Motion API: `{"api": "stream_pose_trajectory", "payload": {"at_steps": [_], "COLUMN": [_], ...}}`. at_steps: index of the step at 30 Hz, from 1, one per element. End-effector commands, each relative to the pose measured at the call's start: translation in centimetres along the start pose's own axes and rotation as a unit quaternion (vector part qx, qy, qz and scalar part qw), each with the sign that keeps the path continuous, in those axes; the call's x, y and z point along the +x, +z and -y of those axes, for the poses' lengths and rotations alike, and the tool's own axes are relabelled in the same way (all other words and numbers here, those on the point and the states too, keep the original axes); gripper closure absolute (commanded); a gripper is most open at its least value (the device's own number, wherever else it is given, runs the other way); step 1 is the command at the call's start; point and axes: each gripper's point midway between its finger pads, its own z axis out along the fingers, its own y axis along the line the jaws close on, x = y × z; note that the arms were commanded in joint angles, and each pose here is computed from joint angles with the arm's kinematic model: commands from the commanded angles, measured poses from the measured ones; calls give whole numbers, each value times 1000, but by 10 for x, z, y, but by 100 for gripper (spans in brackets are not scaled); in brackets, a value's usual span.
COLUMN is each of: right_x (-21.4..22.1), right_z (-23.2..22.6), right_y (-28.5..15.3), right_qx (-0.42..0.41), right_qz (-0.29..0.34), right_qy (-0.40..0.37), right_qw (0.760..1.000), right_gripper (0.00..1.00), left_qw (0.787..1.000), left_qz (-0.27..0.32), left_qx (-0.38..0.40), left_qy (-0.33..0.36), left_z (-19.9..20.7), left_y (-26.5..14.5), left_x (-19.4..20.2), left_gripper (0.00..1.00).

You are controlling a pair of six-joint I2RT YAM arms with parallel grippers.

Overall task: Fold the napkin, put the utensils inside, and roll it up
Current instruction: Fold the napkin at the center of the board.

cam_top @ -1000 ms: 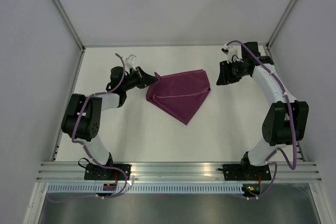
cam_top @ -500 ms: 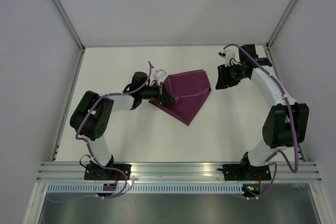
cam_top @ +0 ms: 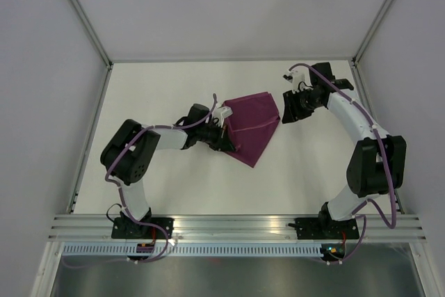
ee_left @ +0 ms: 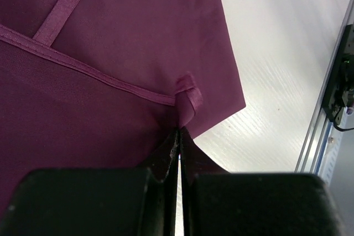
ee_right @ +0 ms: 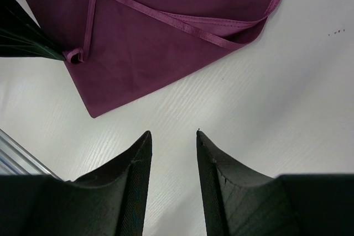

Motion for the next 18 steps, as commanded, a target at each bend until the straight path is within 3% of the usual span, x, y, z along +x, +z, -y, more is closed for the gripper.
{"api": "stream_pose_trajectory", "payload": {"at_steps": [1, 4, 7, 13, 18], "right_x": [-1, 0, 3, 9, 11], "right_z": [-3, -6, -7, -11, -14], "right_y": [0, 2, 5, 11, 14], "right_qx": [7, 7, 8, 9, 11], "right_qz": [4, 0, -5, -15, -21], "right_qy": [-15, -18, -20, -26, -33], "right_qw": [1000, 1000, 1000, 999, 999], "right_gripper": [56, 56, 56, 57, 57], "left_qw": [999, 999, 999, 999, 998], "left_qz": [-4, -5, -1, 1, 4], "left_qx": [-10, -15, -22, -25, -19], "left_qy": [35, 37, 39, 48, 60], "left_z": [-3, -3, -3, 2, 12], "left_y": [8, 9, 8, 9, 10], "left_x": [0, 2, 0, -3, -7], "left_gripper": [98, 94, 79, 61, 53]}}
